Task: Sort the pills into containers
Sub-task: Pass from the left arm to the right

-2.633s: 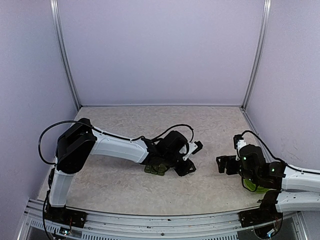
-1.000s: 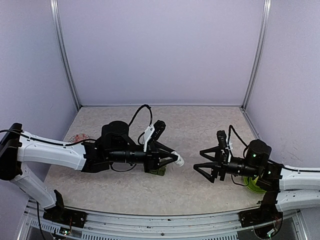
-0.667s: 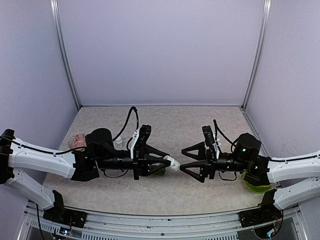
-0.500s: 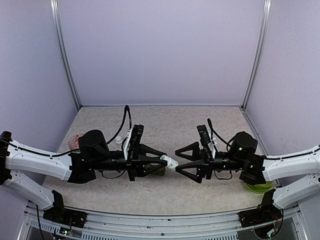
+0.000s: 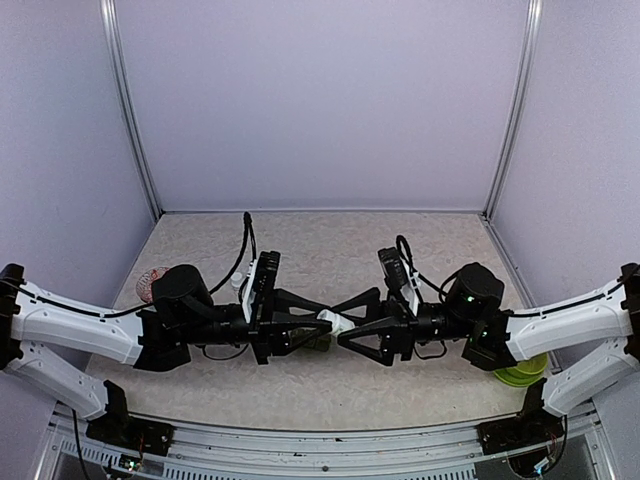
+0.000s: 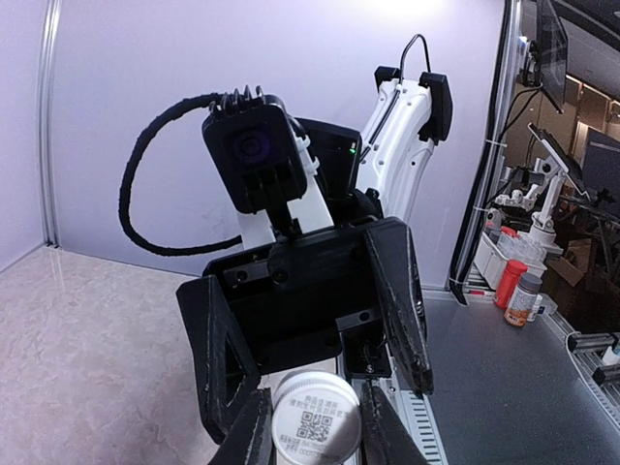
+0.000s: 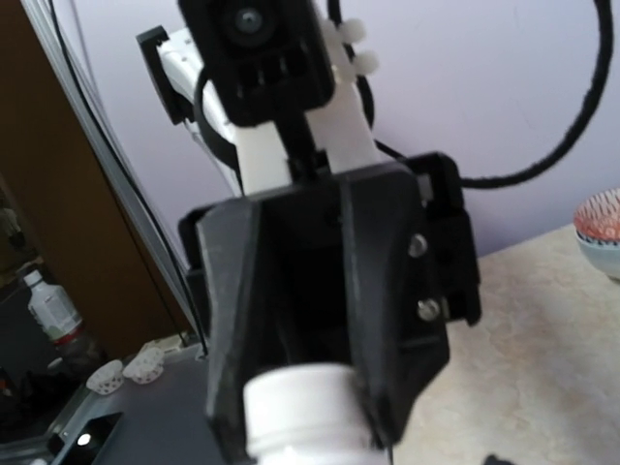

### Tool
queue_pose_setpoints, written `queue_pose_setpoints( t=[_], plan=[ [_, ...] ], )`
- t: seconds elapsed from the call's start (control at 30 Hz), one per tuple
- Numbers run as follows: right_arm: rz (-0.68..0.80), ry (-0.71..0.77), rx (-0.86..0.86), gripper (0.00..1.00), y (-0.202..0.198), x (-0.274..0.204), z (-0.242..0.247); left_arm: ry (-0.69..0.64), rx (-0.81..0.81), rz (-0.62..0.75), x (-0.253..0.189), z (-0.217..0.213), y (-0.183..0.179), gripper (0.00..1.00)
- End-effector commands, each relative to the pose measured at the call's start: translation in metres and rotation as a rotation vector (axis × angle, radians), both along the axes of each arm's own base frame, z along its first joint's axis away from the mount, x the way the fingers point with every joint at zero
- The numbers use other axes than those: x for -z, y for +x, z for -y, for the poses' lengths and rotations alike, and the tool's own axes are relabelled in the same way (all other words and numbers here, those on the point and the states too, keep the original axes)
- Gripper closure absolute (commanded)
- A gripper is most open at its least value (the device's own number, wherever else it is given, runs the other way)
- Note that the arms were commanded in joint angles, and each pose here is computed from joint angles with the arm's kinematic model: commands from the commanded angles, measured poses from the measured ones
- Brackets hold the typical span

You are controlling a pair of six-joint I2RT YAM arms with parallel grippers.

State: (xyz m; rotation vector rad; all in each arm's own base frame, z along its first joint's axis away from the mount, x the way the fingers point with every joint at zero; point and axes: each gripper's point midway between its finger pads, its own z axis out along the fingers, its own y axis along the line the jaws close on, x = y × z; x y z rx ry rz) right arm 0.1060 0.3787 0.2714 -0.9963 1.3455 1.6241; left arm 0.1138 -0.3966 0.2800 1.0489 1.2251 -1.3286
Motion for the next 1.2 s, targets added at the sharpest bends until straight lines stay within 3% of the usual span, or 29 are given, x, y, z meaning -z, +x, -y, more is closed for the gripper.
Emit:
queue_pose_setpoints(
  t=[0.0,0.33,0.8,1.0,1.17],
  plan=[
    [0.016,0.080,-0.033,0.28,-0.006,-0.022,-0.003,-0.054,-0.006,0.036,-0.015,-0.005,-0.004,0.91],
    [0.018,0.074,-0.028,0.54,-0.002,-0.019,-0.008,-0.051,-0.031,0.035,-0.014,-0.008,-0.001,0.91],
    [0.019,0.084,-0.032,0.56,-0.002,-0.021,-0.010,-0.046,-0.033,0.033,-0.013,-0.007,-0.001,0.91],
    [0.016,0.074,-0.033,0.73,-0.001,-0.016,-0.012,-0.041,-0.036,0.026,-0.010,-0.007,0.000,0.91],
    [0.020,0.060,-0.013,0.81,0.001,-0.012,-0.011,-0.035,-0.051,-0.004,-0.008,-0.006,0.004,0.90]
  ],
)
